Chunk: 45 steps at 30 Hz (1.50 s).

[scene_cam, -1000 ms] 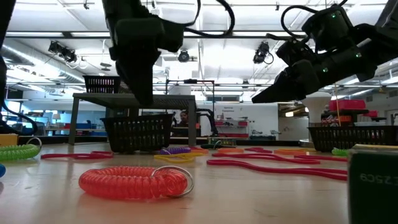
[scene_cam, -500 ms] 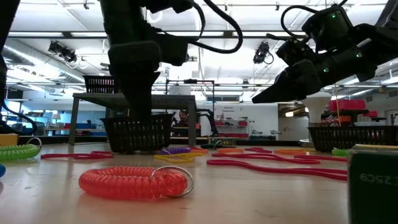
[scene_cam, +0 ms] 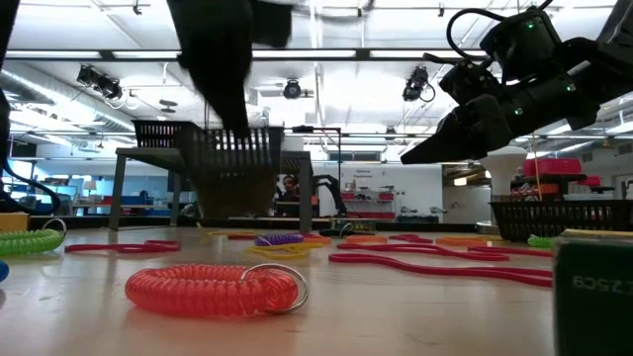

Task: Pick & Place Office Desk Supplies
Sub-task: Put the top black bin on the shelf

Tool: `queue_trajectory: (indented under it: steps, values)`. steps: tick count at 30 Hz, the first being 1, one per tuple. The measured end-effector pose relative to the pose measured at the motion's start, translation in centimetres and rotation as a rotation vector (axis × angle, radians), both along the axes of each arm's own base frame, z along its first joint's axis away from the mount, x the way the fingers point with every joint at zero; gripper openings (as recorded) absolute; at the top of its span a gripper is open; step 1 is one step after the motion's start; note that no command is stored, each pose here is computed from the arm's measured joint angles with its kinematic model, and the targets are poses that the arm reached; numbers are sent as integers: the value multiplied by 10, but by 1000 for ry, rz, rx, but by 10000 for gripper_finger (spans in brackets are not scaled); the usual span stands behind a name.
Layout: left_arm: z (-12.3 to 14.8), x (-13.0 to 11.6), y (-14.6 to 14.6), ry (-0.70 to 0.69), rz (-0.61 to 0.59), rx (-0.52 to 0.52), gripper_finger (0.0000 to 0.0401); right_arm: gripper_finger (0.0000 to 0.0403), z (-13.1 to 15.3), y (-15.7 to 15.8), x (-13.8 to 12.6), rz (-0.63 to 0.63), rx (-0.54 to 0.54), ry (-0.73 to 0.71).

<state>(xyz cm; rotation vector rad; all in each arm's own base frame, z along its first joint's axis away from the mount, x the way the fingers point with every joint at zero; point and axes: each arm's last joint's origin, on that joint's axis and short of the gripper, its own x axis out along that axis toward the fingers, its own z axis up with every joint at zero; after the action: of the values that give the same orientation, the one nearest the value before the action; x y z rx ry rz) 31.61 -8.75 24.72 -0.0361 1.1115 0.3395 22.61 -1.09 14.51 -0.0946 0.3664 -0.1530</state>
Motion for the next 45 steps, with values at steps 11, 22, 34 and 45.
queue_trajectory:
  steps: [11,22,34,45]
  values:
    - [127,-36,9,-110,-157,231,15,6,1,0,0,1,4,-8]
    - [110,-38,116,128,-151,289,14,6,1,0,0,2,9,-11]
    - [75,-48,177,156,-113,223,14,6,1,0,0,5,13,-13]
    - [65,-53,196,161,-68,202,23,6,1,0,0,5,13,-13]
